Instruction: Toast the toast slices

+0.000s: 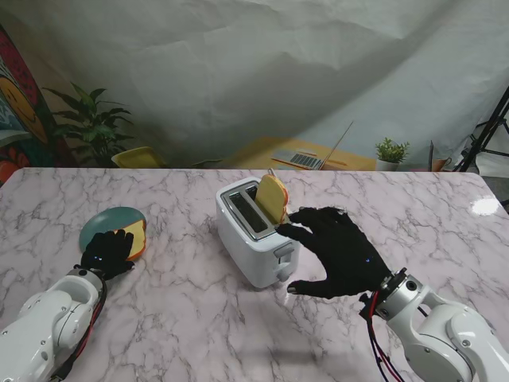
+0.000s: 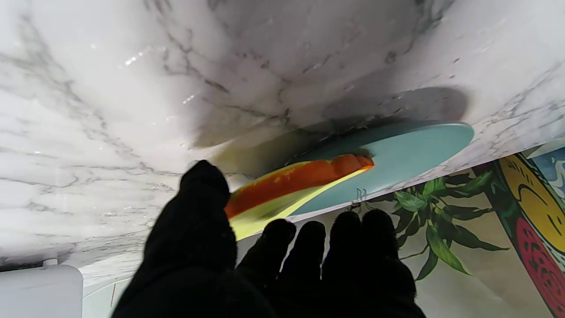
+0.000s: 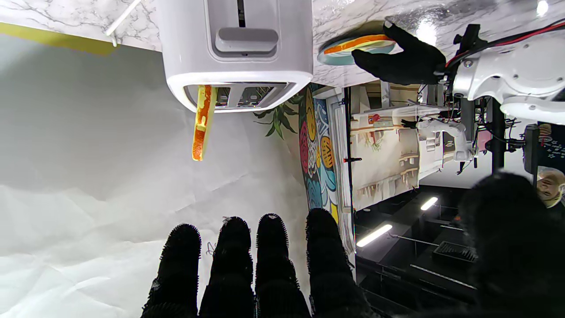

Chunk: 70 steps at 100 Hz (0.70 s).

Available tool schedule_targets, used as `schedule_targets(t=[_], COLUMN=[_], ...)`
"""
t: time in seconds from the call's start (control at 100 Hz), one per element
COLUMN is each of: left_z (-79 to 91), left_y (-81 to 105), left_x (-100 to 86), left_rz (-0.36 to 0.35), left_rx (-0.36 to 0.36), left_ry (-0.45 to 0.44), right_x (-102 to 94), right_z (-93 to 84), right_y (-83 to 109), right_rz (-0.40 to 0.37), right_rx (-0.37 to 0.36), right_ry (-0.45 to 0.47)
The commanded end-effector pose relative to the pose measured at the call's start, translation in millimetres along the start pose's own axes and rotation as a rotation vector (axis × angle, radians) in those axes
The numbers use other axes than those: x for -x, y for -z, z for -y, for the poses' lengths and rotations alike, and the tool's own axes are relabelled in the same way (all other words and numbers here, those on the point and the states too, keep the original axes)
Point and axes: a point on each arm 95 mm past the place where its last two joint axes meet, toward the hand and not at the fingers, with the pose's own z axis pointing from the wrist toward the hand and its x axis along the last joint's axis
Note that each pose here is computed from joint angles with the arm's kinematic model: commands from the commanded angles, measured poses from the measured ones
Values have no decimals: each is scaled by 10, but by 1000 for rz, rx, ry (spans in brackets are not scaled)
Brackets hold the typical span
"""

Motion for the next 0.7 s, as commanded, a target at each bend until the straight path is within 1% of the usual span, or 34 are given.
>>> schedule_targets(t=[0.0,0.19,0.36,0.49,0.69], left_z=[-19,-29,-39,-30,69], left_y=[-9,-27,-51,-70,-61], left_x=[7,29,24,40,89], left_rz=[6,-1,5,6,16], left_rx=[16,24,11,-22,-79], left_ry=[-1,-8,10,30,46], right_x=[-4,-1,1,3,2], right_z=[30,29,22,19,7], right_y=[9,7,12,13,5], right_rz=[7,6,9,11,10], right_rx=[-6,0,5,5,8], right_ry=[-4,-2,2,6,8])
